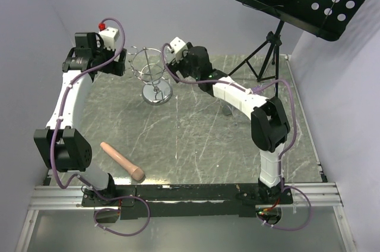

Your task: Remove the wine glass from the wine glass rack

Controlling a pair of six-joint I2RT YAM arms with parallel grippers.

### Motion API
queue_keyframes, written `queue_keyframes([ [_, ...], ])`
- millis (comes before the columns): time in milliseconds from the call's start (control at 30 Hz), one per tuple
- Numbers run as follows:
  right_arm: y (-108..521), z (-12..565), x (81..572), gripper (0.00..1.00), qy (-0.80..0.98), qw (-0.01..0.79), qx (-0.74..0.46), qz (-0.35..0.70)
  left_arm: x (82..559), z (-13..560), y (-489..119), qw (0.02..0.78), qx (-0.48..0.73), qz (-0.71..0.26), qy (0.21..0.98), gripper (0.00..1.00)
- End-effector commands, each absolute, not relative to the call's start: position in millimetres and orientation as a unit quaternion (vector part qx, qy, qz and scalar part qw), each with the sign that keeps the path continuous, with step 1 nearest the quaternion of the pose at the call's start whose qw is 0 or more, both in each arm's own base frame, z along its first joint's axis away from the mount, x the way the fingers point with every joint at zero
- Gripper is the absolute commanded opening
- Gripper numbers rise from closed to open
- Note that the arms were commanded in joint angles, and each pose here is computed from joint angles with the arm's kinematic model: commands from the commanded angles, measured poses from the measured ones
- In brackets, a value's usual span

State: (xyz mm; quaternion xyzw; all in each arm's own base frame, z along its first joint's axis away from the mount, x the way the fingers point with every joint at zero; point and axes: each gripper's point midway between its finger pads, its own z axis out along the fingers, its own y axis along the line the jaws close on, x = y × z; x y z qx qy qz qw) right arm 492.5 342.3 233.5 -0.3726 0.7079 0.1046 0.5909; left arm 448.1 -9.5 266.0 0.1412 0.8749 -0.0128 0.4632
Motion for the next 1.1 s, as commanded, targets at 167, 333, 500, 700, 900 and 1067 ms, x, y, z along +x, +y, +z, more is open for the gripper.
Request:
queue_keyframes([
  [167,365,270,441,0.99,0.694,0.595,-0.375,0.153,460,289,-6,0.503,0.116,-0.012,0.856,1.00],
  [333,370,258,428,0.99,0.715,0.564,-0.373,0.177,464,284,1,0.507,0.106,-0.008,0.855,1.00],
  [500,365,259,426,0.99,0.723,0.556,-0.371,0.175,468,280,11,0.507,0.091,-0.008,0.857,1.00],
  [700,335,268,405,1.00,0.708,0.546,-0.394,0.211,466,279,17,0.505,0.094,0.000,0.858,1.00],
  [900,303,280,397,1.00,0.665,0.558,-0.390,0.307,462,277,11,0.505,0.106,-0.014,0.857,1.00],
  [1067,299,280,419,1.00,0.621,0.577,-0.420,0.325,452,277,6,0.509,0.131,-0.019,0.850,1.00],
])
